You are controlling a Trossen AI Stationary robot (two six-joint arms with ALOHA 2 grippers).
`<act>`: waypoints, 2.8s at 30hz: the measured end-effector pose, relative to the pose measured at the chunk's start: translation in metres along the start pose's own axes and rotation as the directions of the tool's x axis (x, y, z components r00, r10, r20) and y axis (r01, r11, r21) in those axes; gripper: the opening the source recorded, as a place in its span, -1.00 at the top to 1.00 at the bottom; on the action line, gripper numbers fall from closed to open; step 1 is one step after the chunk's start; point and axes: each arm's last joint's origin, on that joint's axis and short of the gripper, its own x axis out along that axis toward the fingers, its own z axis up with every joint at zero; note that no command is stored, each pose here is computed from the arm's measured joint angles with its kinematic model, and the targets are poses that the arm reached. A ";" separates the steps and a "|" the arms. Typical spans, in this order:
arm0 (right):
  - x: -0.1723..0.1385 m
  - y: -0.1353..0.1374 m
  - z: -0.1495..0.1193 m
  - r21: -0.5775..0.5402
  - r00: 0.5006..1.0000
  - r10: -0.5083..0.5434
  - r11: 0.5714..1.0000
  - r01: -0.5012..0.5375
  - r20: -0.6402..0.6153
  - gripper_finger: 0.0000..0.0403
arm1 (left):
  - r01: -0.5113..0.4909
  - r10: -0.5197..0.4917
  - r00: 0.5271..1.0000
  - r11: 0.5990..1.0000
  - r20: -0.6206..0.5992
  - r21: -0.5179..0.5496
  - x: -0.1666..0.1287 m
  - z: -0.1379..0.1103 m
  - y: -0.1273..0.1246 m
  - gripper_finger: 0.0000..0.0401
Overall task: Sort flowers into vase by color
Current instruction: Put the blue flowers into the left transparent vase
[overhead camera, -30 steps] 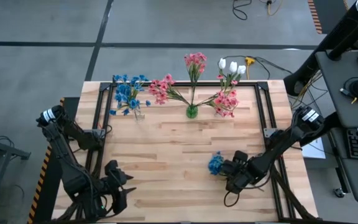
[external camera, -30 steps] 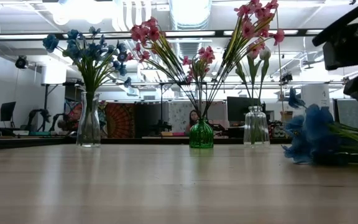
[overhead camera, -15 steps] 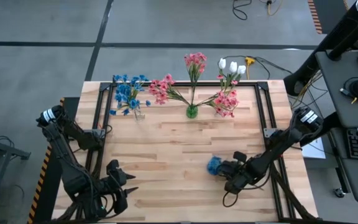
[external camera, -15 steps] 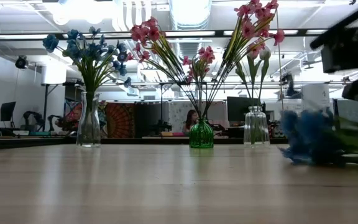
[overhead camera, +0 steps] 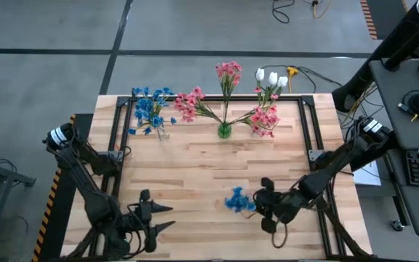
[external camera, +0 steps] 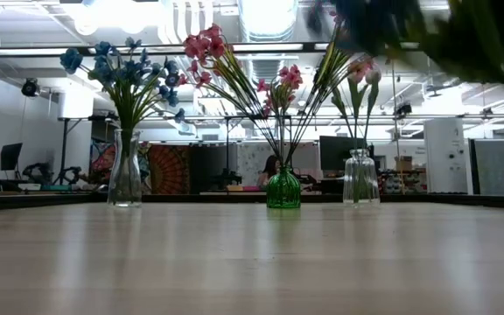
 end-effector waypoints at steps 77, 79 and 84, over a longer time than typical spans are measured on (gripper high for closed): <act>-0.006 0.021 0.102 -0.433 0.694 0.341 0.900 -0.046 0.634 0.72 | 0.194 -0.298 0.859 0.942 0.416 0.274 0.175 0.059 -0.007 0.91; -0.009 0.021 0.105 -0.427 0.712 0.325 0.903 -0.040 0.622 0.61 | 0.178 -0.283 0.871 0.943 0.401 0.280 0.176 0.058 -0.006 0.92; -0.016 0.020 0.119 -0.380 0.790 0.233 0.925 0.000 0.567 0.27 | 0.133 -0.255 0.894 0.937 0.369 0.324 0.175 0.060 -0.002 0.97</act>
